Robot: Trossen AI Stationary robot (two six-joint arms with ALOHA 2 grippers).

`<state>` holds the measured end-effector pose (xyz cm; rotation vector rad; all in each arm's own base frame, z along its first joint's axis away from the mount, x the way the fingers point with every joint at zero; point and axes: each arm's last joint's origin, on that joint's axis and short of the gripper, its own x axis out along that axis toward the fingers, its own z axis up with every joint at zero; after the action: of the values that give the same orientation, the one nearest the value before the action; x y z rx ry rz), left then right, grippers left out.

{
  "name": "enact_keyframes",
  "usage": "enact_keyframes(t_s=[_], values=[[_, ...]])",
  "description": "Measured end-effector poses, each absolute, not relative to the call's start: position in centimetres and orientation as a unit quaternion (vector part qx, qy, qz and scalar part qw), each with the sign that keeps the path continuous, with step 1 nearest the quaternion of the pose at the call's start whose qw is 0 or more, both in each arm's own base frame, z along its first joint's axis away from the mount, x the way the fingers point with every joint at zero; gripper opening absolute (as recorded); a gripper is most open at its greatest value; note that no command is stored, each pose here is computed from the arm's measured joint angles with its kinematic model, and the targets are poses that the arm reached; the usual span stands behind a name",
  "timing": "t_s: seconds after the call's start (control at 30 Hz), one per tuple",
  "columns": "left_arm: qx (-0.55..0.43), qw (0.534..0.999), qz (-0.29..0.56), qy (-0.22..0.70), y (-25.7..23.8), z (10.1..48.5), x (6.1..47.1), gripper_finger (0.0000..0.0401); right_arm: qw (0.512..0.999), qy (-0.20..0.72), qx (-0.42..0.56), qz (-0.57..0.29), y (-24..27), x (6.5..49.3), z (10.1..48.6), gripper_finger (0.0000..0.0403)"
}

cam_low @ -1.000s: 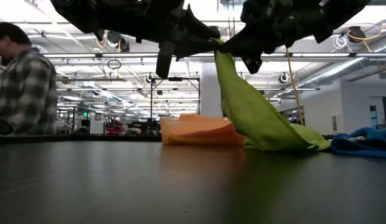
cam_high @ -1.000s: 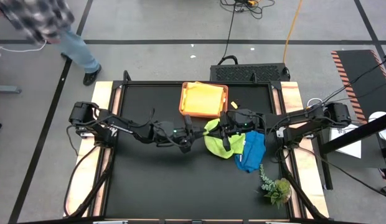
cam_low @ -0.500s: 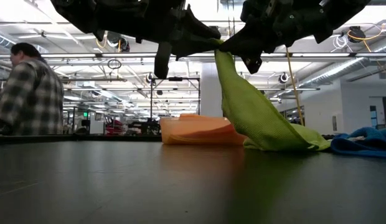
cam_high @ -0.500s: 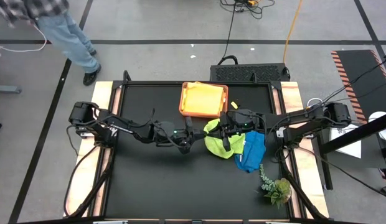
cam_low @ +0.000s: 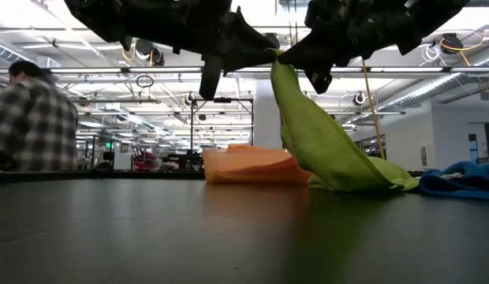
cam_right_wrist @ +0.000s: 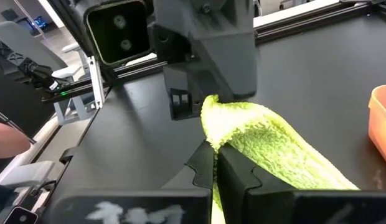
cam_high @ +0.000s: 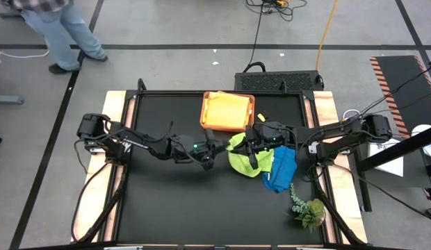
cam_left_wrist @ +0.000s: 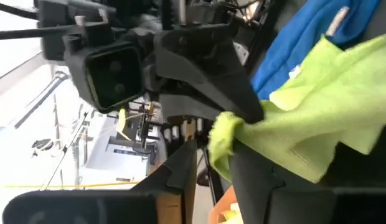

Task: Fold microfiber towels
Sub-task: Fold the green towel

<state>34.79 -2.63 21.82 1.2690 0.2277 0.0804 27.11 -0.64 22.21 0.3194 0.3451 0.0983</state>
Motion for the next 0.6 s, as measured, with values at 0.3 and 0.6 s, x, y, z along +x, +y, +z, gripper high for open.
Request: enact_keyframes(t_s=[0.3,0.6], values=[[0.592,0.801,0.015,0.087,-2.79,21.87,34.82,0.0058,0.971,0.171,0.158,0.049,-0.64,27.11,22.2,0.0],[0.612,0.784,0.06,0.089,-3.28,22.66,34.61,0.0004,0.961,0.211,0.166,0.071,-0.25,26.84,21.57,0.0063]])
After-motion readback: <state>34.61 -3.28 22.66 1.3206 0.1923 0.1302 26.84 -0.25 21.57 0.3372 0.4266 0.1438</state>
